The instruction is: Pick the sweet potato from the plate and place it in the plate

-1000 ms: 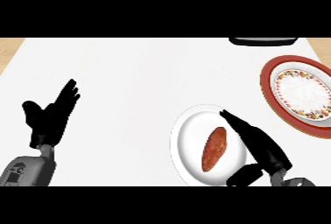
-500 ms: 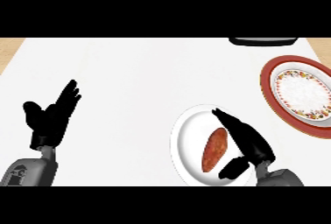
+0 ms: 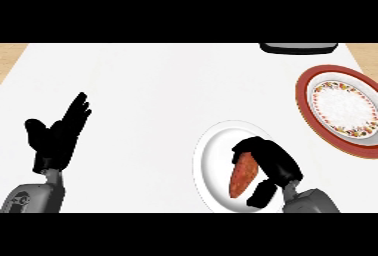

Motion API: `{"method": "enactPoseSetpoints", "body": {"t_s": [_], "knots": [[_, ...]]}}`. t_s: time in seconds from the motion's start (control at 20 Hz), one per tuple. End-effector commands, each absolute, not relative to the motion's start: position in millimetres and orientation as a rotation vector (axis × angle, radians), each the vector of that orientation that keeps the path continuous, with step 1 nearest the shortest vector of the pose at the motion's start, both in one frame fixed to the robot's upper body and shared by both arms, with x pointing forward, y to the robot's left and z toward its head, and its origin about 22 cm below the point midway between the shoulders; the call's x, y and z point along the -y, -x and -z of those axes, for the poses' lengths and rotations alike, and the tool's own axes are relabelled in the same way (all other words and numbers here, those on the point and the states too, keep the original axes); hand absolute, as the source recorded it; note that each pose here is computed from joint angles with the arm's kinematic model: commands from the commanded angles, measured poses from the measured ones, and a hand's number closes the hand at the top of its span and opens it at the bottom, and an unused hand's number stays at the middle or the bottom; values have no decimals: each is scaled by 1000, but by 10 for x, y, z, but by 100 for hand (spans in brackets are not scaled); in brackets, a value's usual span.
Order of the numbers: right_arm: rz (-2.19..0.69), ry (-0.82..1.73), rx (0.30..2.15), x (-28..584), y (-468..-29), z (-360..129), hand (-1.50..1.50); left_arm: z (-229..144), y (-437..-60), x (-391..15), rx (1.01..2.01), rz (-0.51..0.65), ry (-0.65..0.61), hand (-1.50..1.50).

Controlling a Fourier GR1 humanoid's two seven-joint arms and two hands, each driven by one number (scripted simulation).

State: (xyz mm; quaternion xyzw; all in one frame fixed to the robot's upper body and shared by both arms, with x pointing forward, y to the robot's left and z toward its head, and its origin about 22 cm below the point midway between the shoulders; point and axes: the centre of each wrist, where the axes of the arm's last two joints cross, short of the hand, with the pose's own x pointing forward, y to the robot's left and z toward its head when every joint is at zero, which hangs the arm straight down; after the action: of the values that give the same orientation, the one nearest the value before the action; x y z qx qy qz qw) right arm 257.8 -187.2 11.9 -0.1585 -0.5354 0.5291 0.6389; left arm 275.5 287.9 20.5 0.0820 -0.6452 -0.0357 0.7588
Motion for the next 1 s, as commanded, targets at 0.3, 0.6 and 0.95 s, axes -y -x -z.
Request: {"method": "enactPoseSetpoints", "body": {"t_s": [0.3, 0.6, 0.95], "knots": [[-1194, 322, 1296, 1742, -2409, 12, 150, -343, -2791, -2921, 1388, 67, -169, 0], [-1402, 341, 1401, 1883, -2368, -265, 150, -210, -2794, -2873, 1419, 80, -171, 0], [-1113, 738, 1778, 2149, -2369, -1017, 150, -215, -2779, -2960, 1385, 45, -178, 0]]}}
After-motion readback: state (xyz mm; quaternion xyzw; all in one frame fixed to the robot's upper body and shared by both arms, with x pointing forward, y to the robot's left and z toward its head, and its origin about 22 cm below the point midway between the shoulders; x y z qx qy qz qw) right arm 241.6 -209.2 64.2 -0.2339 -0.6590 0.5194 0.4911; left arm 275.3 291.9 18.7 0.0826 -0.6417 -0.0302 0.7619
